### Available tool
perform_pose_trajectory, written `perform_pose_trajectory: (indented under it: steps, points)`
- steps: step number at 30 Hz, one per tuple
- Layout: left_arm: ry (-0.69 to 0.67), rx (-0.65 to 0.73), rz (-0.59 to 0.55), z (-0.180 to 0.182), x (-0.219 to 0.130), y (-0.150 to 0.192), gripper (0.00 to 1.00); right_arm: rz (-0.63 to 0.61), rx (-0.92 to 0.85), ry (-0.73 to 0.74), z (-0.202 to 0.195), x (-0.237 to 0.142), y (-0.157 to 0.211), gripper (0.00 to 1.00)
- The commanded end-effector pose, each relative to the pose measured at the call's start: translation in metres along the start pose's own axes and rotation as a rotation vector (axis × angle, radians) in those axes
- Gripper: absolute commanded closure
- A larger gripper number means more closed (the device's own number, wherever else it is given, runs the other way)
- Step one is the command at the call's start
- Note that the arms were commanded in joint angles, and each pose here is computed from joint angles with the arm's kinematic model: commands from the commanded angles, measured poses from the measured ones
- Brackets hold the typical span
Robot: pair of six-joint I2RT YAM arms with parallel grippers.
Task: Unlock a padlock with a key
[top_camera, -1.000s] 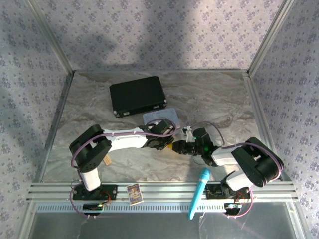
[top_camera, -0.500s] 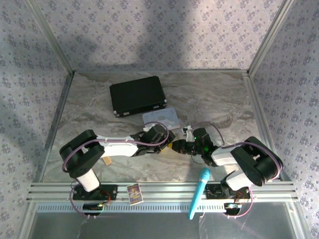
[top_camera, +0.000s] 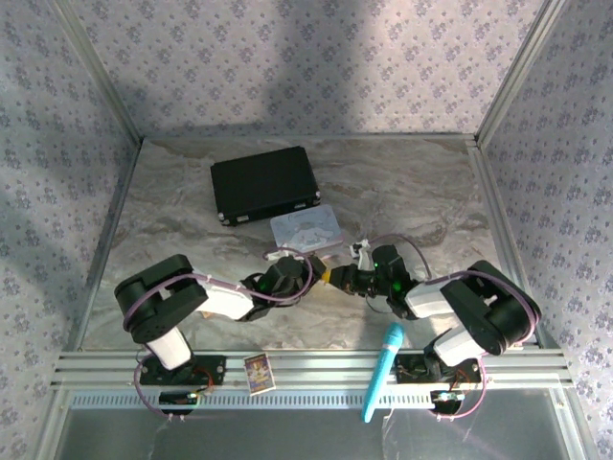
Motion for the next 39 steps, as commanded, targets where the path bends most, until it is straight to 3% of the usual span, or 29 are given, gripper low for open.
perform_pose_trajectory:
  steps: [1, 5, 12, 15, 19, 23, 27, 29, 34, 39]
  points:
    - [0.079, -0.032, 0.013, -0.013, 0.0, 0.005, 0.79, -0.021, -0.017, -0.048, 0.011, 0.005, -0.009, 0.94]
    - [0.027, -0.029, -0.005, -0.006, -0.002, 0.002, 0.92, -0.015, -0.014, -0.018, 0.006, 0.005, -0.005, 0.88]
    - [-0.02, -0.031, -0.031, 0.003, -0.005, -0.002, 0.99, 0.007, -0.026, 0.034, -0.001, 0.001, 0.001, 0.65]
    - [-0.122, -0.033, -0.031, 0.01, -0.005, -0.003, 1.0, 0.034, -0.09, 0.14, -0.008, -0.009, 0.005, 0.6]
    - [-0.137, -0.023, -0.023, 0.009, -0.005, -0.001, 1.0, 0.1, -0.227, 0.259, -0.007, -0.021, 0.005, 0.59]
    - [-0.138, -0.052, 0.013, 0.011, 0.0, 0.003, 1.0, 0.093, -0.239, 0.22, -0.004, -0.024, -0.002, 0.58]
    - [-0.203, -0.059, 0.048, 0.013, 0.004, 0.008, 1.0, 0.198, -0.574, 0.436, 0.003, -0.03, 0.002, 0.56]
    - [-0.228, -0.047, 0.049, 0.011, 0.004, 0.009, 1.0, 0.226, -0.679, 0.465, 0.007, -0.031, 0.002, 0.6]
    - [-0.254, -0.052, 0.04, 0.012, 0.003, 0.007, 1.0, 0.205, -0.784, 0.481, 0.02, -0.032, -0.002, 0.6]
    - [-0.262, -0.055, 0.037, 0.013, 0.002, 0.005, 1.0, 0.3, -0.794, 0.497, 0.012, -0.022, 0.005, 0.61]
Point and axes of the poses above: each hand's point on the last joint's axis, 136 mm out from that joint toward the fingers, its own x axis out along the fingers, its own z axis along the line the jaws close on, y = z × x, the point moved 4 cm from there along -x, back along the fingers, and after that the axes turned 12 degrees about -x, right-handed, at the moved point
